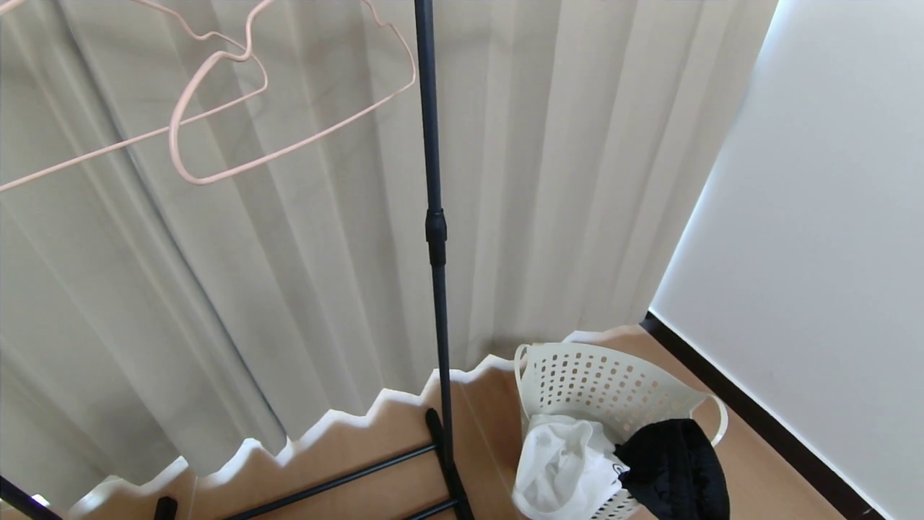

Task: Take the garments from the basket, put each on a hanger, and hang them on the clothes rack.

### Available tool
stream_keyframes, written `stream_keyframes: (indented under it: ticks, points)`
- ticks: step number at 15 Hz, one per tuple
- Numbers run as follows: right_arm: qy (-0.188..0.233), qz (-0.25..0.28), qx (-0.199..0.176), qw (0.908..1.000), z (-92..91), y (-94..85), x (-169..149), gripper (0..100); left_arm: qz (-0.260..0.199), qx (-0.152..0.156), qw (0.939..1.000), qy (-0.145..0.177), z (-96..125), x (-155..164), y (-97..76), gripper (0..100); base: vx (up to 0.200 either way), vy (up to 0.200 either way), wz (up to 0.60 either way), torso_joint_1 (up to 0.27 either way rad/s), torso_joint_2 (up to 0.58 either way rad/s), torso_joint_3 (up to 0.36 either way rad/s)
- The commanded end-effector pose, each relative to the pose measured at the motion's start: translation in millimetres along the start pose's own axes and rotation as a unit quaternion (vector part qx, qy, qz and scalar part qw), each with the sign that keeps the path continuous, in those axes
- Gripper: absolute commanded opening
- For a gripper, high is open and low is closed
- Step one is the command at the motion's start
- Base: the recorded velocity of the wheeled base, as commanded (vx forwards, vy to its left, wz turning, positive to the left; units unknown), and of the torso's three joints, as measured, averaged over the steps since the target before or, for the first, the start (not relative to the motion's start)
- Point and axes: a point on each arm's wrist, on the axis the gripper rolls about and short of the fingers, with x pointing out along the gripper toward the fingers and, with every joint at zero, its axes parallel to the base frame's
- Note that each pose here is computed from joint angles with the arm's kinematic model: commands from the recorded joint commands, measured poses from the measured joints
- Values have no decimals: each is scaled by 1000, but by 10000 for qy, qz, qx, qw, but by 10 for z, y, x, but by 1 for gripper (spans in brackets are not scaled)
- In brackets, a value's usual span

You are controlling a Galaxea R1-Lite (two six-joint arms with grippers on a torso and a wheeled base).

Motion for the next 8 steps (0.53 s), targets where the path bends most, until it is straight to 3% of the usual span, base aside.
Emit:
stream_keyframes:
  ticks: [1,6,8]
  points:
    - [0,4,-1,10000,-1,0,0,100,10,-4,10000,5,0,1,-1,100,0,0,0,0,0,0]
    - [0,4,-1,10000,-1,0,0,100,10,-11,10000,-10,4,-1,-1,100,0,0,0,0,0,0]
    - [0,4,-1,10000,-1,0,0,100,10,-11,10000,-10,4,-1,-1,100,0,0,0,2,-2,-132]
